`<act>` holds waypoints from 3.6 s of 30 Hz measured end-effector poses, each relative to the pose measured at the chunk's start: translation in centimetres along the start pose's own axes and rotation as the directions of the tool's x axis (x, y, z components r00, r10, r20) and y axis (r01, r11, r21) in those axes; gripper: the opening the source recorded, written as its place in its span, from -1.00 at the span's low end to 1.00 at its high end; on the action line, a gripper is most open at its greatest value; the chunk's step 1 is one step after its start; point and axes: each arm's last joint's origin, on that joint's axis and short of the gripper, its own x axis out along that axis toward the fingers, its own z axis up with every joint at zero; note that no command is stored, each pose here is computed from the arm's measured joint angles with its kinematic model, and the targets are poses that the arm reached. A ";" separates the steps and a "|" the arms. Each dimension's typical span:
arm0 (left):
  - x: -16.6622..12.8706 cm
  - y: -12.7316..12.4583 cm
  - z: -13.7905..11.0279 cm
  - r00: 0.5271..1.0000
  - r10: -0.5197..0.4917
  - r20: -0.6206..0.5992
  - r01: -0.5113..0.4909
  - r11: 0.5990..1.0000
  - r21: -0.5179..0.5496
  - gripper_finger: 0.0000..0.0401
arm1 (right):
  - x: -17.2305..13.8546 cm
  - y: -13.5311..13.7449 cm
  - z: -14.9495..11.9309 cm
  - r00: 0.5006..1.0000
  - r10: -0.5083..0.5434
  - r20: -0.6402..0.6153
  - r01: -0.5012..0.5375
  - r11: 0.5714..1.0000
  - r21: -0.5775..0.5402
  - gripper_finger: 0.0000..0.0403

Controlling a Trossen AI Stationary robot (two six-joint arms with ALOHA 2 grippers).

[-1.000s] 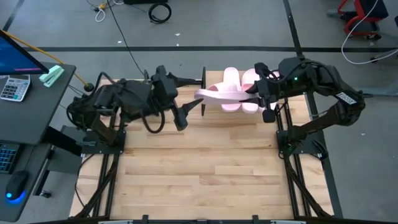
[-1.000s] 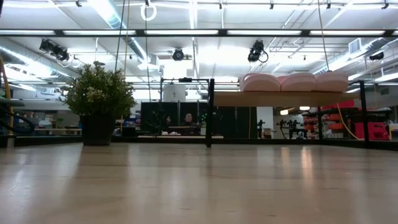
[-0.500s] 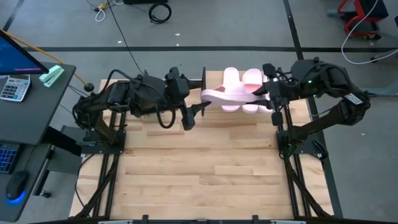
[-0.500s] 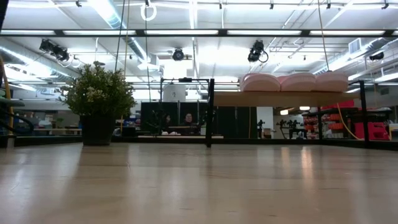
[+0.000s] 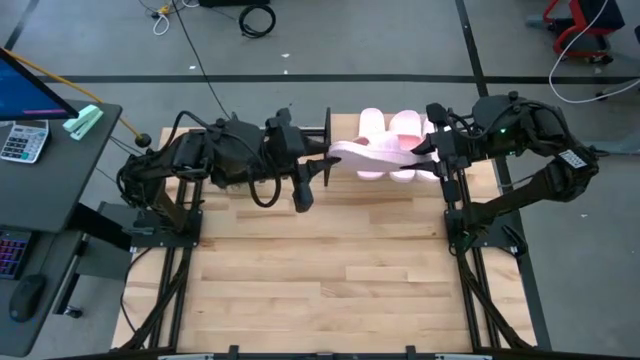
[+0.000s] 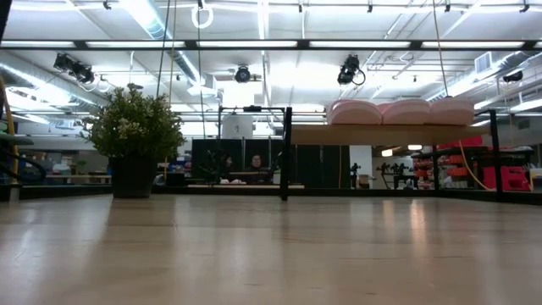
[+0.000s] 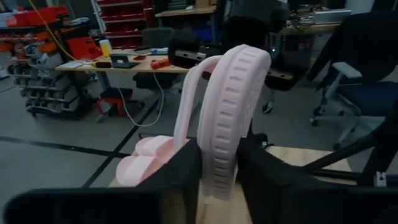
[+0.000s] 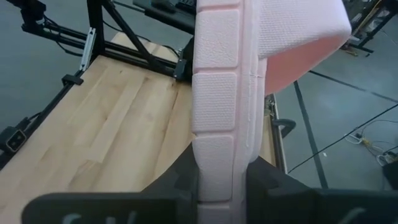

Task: Pick and place slides into the shelf
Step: Put the pink slide on the shelf

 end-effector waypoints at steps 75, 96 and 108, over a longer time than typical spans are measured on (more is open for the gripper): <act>15.5 2.9 -14.0 0.704 0.543 -0.458 0.060 0.597 0.800 -0.79 | -0.8 10.9 -0.1 0.973 0.163 -0.163 -0.089 0.918 0.387 0.46; 18.4 0.0 -19.5 0.657 0.339 -0.673 0.435 0.560 0.706 -0.79 | -0.4 11.5 0.0 0.971 0.165 -0.173 -0.087 0.917 0.390 0.47; 19.2 -0.1 -20.2 0.659 0.386 -0.646 0.494 0.426 0.758 -0.79 | -1.0 12.4 -0.1 0.970 0.180 -0.161 -0.101 0.909 0.405 0.47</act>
